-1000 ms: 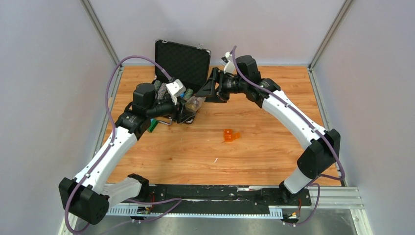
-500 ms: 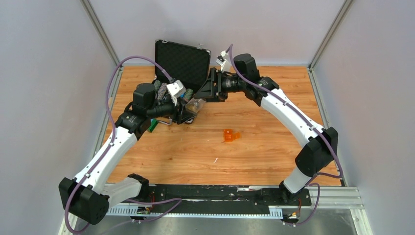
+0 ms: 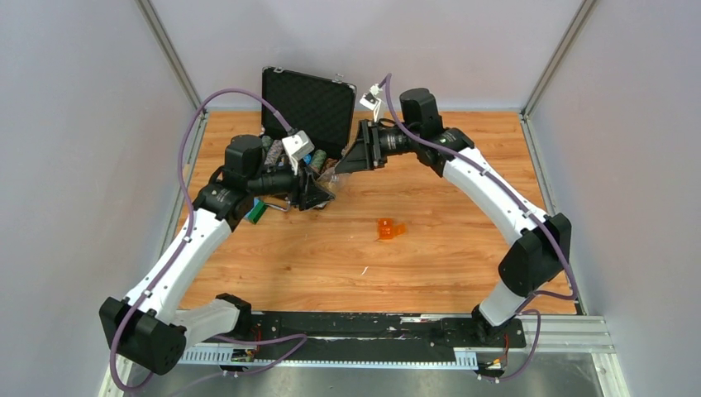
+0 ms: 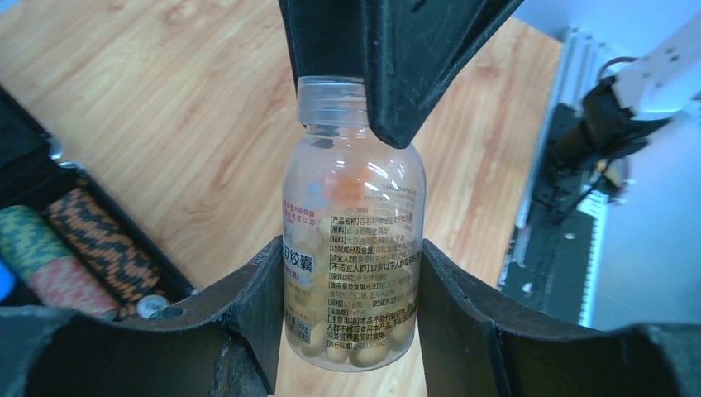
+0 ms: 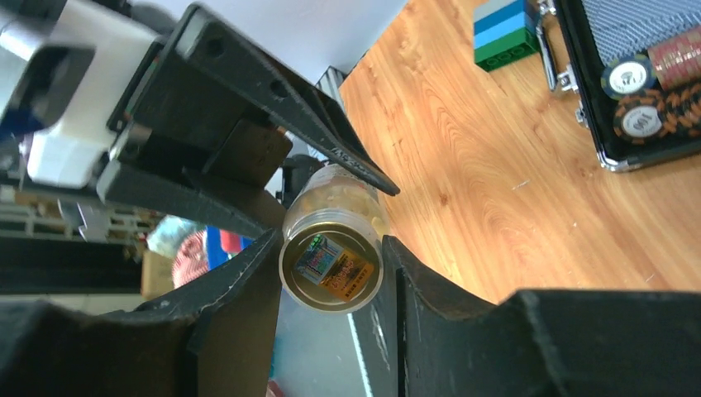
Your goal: Sort the pills into containers
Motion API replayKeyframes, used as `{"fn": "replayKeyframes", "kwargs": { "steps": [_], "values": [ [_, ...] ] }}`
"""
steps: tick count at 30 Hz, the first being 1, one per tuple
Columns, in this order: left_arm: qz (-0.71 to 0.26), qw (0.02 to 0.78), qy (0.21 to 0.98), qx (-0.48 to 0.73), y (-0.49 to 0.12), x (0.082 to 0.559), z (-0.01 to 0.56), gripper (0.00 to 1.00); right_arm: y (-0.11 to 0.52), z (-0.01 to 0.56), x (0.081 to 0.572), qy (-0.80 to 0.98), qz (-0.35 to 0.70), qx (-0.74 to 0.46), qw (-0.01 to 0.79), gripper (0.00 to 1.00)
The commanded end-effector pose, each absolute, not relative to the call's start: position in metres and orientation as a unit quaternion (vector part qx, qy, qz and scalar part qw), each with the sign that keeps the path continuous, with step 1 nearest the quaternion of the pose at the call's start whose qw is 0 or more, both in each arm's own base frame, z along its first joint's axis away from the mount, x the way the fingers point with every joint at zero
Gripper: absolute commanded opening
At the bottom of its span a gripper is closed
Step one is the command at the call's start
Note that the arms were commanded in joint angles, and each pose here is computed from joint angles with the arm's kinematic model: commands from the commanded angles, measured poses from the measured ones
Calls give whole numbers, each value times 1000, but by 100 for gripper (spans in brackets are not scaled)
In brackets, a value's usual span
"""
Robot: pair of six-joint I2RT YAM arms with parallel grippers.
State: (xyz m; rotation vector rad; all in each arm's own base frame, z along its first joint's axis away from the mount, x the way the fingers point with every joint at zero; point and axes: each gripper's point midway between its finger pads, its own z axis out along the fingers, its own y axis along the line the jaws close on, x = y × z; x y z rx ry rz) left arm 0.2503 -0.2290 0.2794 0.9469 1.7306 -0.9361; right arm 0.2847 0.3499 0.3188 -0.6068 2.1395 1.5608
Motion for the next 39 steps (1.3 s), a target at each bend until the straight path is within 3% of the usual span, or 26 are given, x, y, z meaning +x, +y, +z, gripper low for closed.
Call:
{"fn": "replayKeyframes", "kwargs": {
  "steps": [1, 8, 9, 10, 11, 12, 19, 23, 36, 39],
  "values": [
    [-480, 438, 646, 400, -246, 217, 333, 0, 339, 337, 272, 686, 567, -356, 284, 0],
    [-540, 411, 593, 433, -250, 185, 354, 0, 331, 348, 251, 616, 566, -443, 321, 0],
    [-539, 413, 591, 436, -250, 186, 354, 0, 330, 348, 260, 635, 547, -427, 340, 24],
    [-530, 420, 597, 431, -250, 190, 353, 0, 329, 348, 270, 655, 529, -406, 356, 67],
    [-521, 428, 599, 431, -249, 194, 349, 0, 326, 350, 282, 681, 509, -371, 374, 94],
    [-499, 449, 608, 425, -248, 204, 347, 0, 323, 354, 298, 706, 489, -324, 396, 100],
    [-400, 536, 641, 376, -237, 256, 345, 0, 324, 379, 312, 775, 505, -68, 375, 100],
    [-384, 561, 634, 369, -237, 265, 351, 0, 334, 376, 310, 784, 495, -26, 374, 99],
    [-380, 565, 639, 359, -236, 269, 351, 0, 346, 380, 308, 790, 515, -24, 333, 58],
    [-386, 562, 638, 358, -236, 266, 352, 0, 346, 380, 307, 786, 514, -47, 340, 41]
  ]
}}
